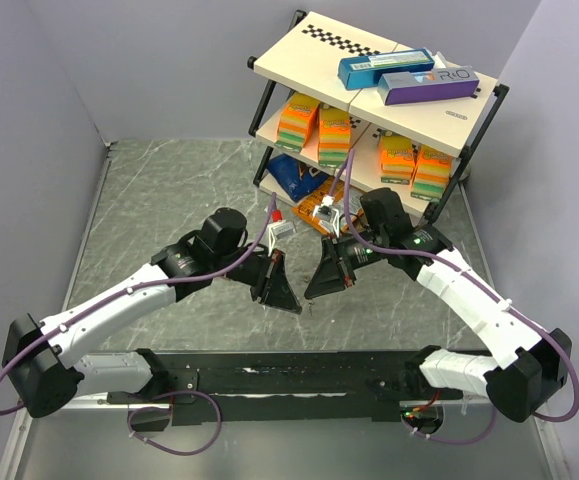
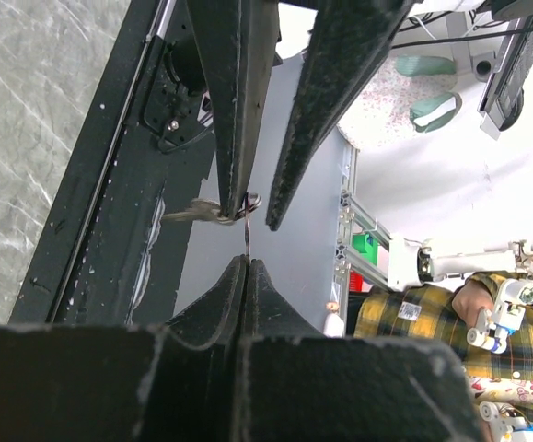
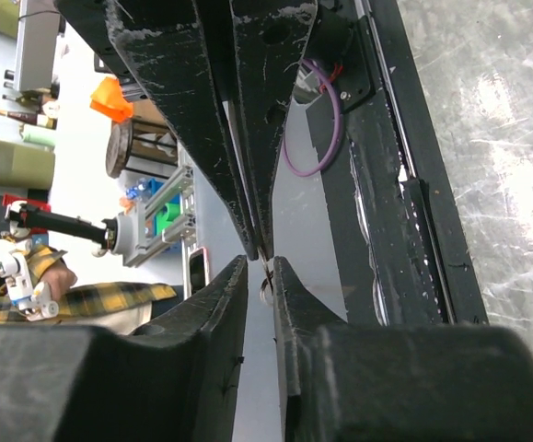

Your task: Unlock with the key

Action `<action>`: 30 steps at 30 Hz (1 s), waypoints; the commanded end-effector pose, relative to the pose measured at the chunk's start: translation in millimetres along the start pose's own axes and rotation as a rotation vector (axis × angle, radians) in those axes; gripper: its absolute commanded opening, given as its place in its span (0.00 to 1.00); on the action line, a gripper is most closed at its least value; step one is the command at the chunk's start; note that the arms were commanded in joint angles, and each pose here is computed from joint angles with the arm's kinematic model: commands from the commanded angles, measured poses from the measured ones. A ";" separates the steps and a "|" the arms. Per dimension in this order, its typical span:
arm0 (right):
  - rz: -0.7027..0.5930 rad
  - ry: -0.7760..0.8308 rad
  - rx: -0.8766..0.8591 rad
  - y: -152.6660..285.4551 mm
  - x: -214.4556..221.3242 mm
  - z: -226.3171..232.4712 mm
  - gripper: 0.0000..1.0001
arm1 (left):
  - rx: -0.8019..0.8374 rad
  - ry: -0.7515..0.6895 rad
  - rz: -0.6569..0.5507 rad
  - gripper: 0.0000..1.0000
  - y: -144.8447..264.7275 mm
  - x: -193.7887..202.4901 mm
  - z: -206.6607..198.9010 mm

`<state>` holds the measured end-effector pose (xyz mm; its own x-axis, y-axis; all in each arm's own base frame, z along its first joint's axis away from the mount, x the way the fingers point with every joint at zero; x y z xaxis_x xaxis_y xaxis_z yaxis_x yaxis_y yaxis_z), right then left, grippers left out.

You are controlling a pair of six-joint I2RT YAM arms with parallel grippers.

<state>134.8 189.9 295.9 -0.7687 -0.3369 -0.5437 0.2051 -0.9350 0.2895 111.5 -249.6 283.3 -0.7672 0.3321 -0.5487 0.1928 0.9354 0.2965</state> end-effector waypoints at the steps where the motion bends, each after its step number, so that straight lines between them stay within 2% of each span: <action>1: 0.003 0.049 -0.052 -0.4 0.9 5.5 0.22 | 0.043 -0.080 -0.056 0.01 0.8 -16.5 -12.7; 6: 0.008 0.045 -0.060 -0.9 1.6 5.5 0.12 | 0.038 -0.078 -0.075 0.01 -0.4 -17.3 -11.0; 8: 0.007 0.045 -0.057 -1.0 1.5 5.2 0.01 | 0.034 -0.081 -0.091 0.01 -0.3 -18.2 -11.1; 12: -0.001 0.053 -0.049 0.2 1.7 6.4 0.00 | 0.002 -0.076 -0.141 0.02 -0.4 -21.4 -9.1; 14: -0.018 0.050 -0.024 1.0 1.2 5.6 0.00 | -0.023 -0.075 -0.189 0.23 2.8 -23.3 -8.8; 15: -0.031 0.064 -0.021 2.5 0.5 8.0 0.00 | -0.057 -0.071 -0.232 0.38 3.9 -26.1 -6.7; 16: -0.049 0.063 -0.012 3.7 -1.5 9.1 0.00 | -0.062 -0.071 -0.271 0.64 8.2 -27.4 -10.6; 19: -0.147 0.074 0.014 10.9 -11.5 10.3 0.00 | -0.099 -0.075 -0.406 0.83 19.1 -33.5 -13.4; 22: -0.254 0.054 0.046 16.2 -18.8 11.6 0.00 | -0.121 -0.074 -0.565 0.85 29.4 -42.5 -18.3; 23: -0.302 0.095 0.047 17.7 -24.4 14.6 0.00 | -0.131 -0.058 -0.594 0.84 29.9 -41.7 -15.2; 25: -0.386 0.073 0.074 18.7 -34.5 16.4 0.00 | -0.107 -0.036 -0.707 0.82 37.8 -48.0 -23.4; 26: -0.443 0.118 0.062 19.8 -41.2 19.8 0.00 | -0.103 -0.019 -0.732 0.81 37.9 -45.5 -20.1; 28: -0.524 0.082 0.048 20.9 -48.7 24.4 0.00 | -0.050 0.004 -0.810 0.81 44.5 -48.8 -29.4; 30: -0.589 0.120 0.014 23.2 -55.7 31.3 0.00 | -0.024 0.020 -0.870 0.82 46.9 -49.4 -29.3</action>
<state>154.3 185.8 317.1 -0.7612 0.0046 -0.6485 -0.1265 -0.9818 0.1416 133.2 -230.4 320.2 -0.7004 -0.2819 -0.6558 -0.3647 0.9311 -0.0107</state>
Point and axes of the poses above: each gripper's point midway between its finger pads, its own y axis back along the fingers, its own z axis along the line the jaws close on, x = y × z, the point moved 8 cm from there along y, back along the fingers, and after that the axes turned 1 degree about -y, right-handed, at the moved point
